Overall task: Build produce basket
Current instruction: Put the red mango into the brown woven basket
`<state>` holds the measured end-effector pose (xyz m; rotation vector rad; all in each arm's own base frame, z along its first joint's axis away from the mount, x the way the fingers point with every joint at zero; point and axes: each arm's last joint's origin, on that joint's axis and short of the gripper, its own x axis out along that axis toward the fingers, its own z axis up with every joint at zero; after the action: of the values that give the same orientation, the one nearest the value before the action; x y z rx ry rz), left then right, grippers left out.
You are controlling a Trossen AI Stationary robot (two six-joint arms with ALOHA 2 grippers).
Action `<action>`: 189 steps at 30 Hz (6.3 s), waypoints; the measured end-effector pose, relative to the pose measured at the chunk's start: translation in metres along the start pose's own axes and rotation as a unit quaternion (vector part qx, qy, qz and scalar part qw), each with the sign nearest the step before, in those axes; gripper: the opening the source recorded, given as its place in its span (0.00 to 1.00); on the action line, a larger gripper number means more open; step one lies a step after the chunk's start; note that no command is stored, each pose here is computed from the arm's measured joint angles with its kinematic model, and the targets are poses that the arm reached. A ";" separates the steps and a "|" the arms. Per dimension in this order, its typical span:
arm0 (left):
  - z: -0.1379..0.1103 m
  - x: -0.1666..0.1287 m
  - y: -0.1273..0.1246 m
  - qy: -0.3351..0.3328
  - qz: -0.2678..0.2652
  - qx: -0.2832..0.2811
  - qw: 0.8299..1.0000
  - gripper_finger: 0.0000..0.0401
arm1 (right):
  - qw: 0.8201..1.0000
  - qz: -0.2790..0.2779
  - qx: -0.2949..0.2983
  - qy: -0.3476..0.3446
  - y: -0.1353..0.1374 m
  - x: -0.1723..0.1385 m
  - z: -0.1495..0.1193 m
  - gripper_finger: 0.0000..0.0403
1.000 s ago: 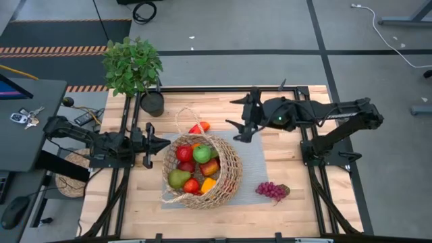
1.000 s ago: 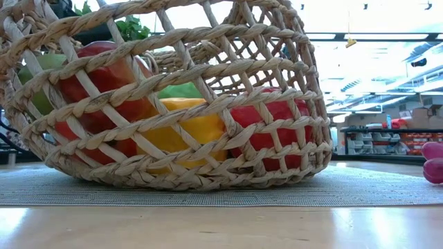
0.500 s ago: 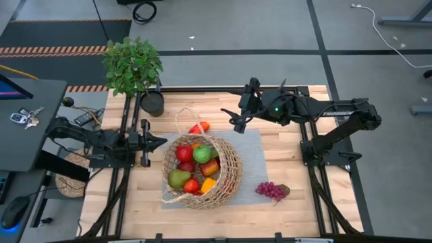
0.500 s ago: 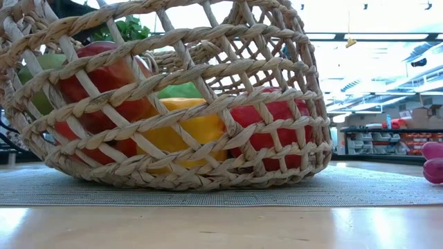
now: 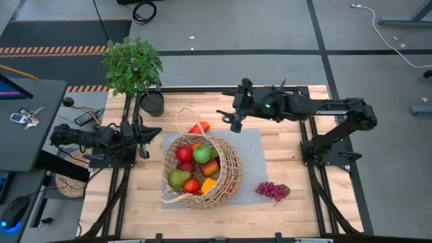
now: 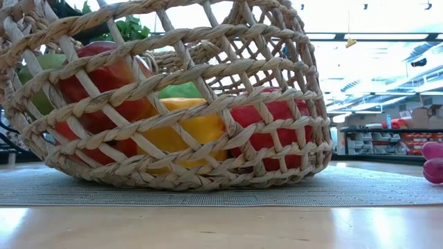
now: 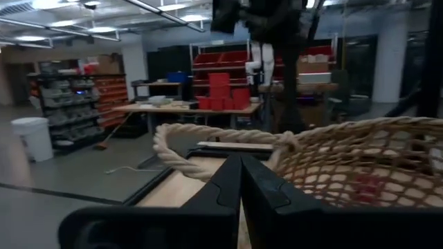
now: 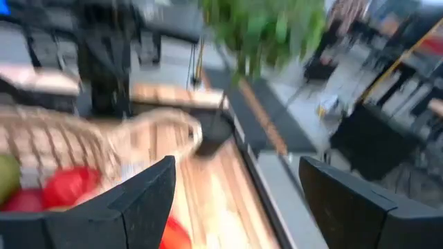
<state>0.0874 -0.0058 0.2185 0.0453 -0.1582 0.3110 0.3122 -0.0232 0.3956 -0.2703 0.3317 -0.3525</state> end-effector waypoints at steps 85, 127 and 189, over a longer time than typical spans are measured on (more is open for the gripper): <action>0.003 0.004 0.011 -0.019 0.065 -0.014 0.998 0.04 | 0.950 0.304 0.018 0.076 0.010 0.228 -0.213 0.96; 0.003 0.004 0.011 -0.022 0.064 -0.029 0.997 0.06 | 0.983 0.146 0.087 0.063 -0.016 0.209 -0.163 0.80; 0.000 0.004 0.011 -0.008 0.063 -0.033 0.997 0.04 | 0.736 -0.046 -0.674 -0.038 0.056 0.033 0.004 0.79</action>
<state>0.0878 0.0054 0.2196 -0.0278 -0.1870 0.4316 0.3590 0.0154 0.3733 -1.7523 0.4500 -0.1301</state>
